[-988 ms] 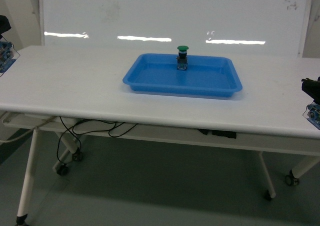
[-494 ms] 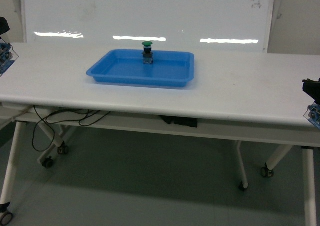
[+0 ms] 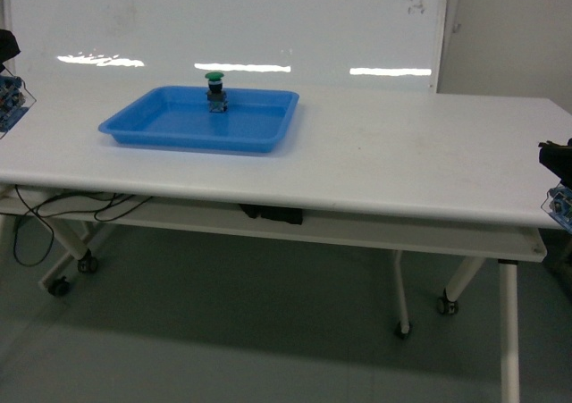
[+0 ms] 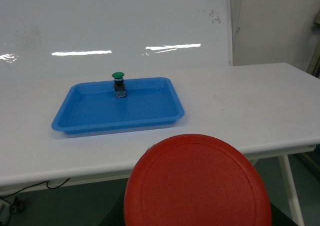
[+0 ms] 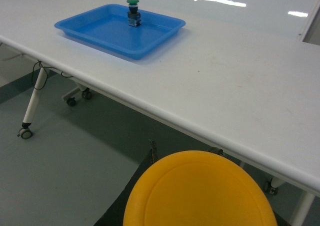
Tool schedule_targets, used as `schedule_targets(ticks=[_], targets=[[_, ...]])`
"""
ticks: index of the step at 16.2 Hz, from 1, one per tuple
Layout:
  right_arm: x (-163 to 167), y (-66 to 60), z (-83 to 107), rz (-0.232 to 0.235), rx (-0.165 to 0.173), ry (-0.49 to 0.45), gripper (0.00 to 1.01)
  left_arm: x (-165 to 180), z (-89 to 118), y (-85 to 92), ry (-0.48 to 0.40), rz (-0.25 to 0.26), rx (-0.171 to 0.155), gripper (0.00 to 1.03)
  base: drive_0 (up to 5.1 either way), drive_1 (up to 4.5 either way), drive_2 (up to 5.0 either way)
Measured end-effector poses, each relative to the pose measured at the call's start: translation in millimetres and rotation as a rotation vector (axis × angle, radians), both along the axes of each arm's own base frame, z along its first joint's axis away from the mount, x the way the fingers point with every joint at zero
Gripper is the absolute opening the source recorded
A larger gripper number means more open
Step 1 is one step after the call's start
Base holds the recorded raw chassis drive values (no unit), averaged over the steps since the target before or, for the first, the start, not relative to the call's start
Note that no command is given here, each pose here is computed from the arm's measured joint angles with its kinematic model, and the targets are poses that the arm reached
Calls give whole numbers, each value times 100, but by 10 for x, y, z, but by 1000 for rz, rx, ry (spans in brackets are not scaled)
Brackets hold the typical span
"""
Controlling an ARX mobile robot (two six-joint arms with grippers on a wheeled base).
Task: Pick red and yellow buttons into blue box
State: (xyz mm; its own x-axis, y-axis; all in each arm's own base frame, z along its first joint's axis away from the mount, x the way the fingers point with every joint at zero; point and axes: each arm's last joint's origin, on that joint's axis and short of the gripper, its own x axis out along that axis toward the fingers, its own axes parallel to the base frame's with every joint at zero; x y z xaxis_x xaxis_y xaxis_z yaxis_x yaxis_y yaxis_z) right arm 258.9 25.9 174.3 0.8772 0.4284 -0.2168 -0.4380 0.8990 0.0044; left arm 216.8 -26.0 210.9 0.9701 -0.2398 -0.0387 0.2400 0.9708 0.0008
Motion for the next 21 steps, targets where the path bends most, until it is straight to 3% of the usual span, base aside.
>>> schedule_targets(ticks=[21], targets=[[0,-1,0,-1,0,0,24,2,-2,2,0,2,0,23,451,-270,-219]])
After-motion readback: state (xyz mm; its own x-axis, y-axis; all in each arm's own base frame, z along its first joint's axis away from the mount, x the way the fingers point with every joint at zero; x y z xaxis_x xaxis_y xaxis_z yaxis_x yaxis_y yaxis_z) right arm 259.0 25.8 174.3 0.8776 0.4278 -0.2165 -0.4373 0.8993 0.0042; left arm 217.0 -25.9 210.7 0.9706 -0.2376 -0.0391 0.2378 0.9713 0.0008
